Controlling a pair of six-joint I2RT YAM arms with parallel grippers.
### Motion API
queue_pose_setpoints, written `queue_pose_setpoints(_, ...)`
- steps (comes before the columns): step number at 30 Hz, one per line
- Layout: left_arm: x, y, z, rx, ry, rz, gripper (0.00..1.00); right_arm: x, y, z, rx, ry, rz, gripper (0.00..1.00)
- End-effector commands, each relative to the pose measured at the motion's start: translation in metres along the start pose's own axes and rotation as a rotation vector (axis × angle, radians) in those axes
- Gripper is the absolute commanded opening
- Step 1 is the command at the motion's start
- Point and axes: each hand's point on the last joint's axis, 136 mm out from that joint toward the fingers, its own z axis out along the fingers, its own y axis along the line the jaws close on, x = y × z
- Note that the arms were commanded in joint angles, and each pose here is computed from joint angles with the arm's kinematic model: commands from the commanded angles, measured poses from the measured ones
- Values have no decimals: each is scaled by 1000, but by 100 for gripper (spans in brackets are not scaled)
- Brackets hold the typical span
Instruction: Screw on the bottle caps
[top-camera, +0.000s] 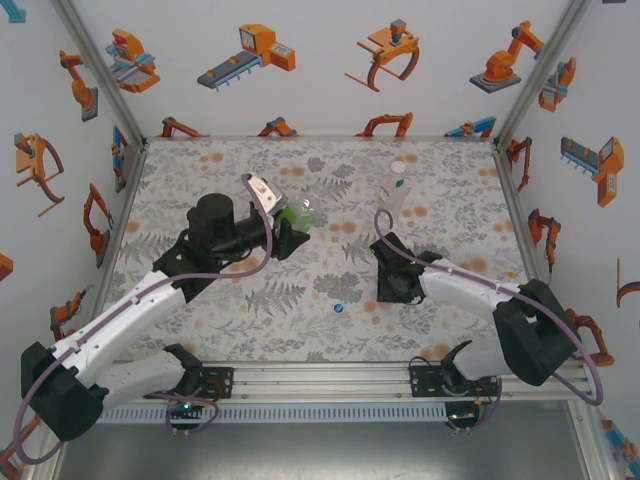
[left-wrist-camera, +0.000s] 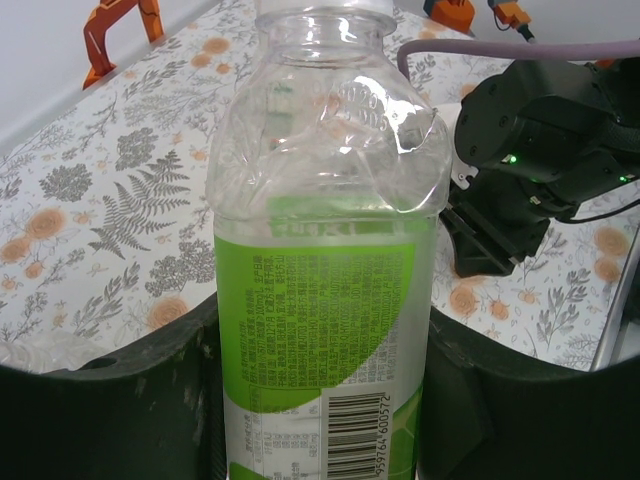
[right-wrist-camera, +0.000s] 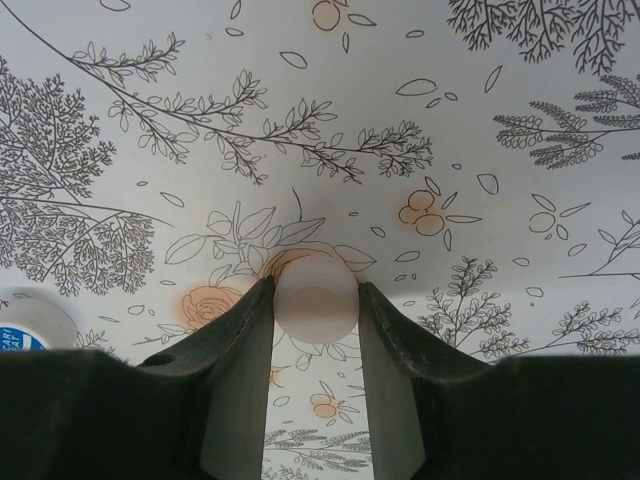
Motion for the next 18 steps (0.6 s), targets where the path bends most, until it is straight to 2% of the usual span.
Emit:
queue_pose_setpoints(1, -3, -10, 0, 70, 29, 55, 0, -11, 6, -14, -21, -11, -29, 29)
queue_pose_setpoints(5, 4, -22, -1, 148, 93, 105, 0, -32, 21, -39, -82, -70, -67, 28)
queue_pose_setpoints(9, 3, -35, -6, 223, 87, 150, 0, -58, 43, -75, -182, -156, -92, 27)
queue_pose_setpoints(18, -5, -43, -16, 247, 59, 202, 0, -112, 106, -204, -538, -429, -260, 22)
